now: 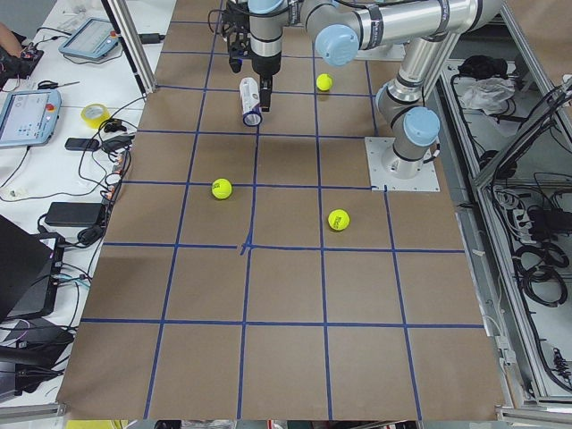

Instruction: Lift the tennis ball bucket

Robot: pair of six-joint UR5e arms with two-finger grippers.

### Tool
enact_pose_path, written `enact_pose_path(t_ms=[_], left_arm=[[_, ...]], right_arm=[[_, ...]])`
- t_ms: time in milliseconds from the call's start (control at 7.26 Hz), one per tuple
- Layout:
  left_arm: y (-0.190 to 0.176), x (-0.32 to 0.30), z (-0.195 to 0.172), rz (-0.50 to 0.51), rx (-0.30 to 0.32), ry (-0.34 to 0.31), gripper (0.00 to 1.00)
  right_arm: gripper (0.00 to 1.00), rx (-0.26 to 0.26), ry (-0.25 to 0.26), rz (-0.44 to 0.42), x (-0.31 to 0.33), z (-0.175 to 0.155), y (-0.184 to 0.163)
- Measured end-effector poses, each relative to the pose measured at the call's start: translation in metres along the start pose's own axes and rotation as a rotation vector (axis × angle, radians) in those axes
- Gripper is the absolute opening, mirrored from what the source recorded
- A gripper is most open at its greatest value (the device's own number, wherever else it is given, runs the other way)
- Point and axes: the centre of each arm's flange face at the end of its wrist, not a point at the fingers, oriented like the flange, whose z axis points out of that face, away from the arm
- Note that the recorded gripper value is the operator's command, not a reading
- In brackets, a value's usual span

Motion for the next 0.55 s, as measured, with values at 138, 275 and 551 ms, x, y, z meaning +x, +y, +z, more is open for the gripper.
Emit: enact_pose_path(t_ms=[138, 275, 551], left_arm=[[-0.004, 0.002, 0.017, -0.005, 0.001, 0.062, 1.0], [-0.01, 0.007, 0.045, -0.013, 0.018, 0.162, 1.0], [-0.024, 0.017, 0.107, -0.035, 0.074, 0.386, 1.0]], right_arm=[[1.0, -0.029, 0.015, 0.065, -0.005, -0.041, 0.023], [1.0, -0.05, 0.026, 0.126, -0.007, -0.069, 0.047], [1.0, -0.061, 0.049, 0.217, -0.006, -0.107, 0.088]])
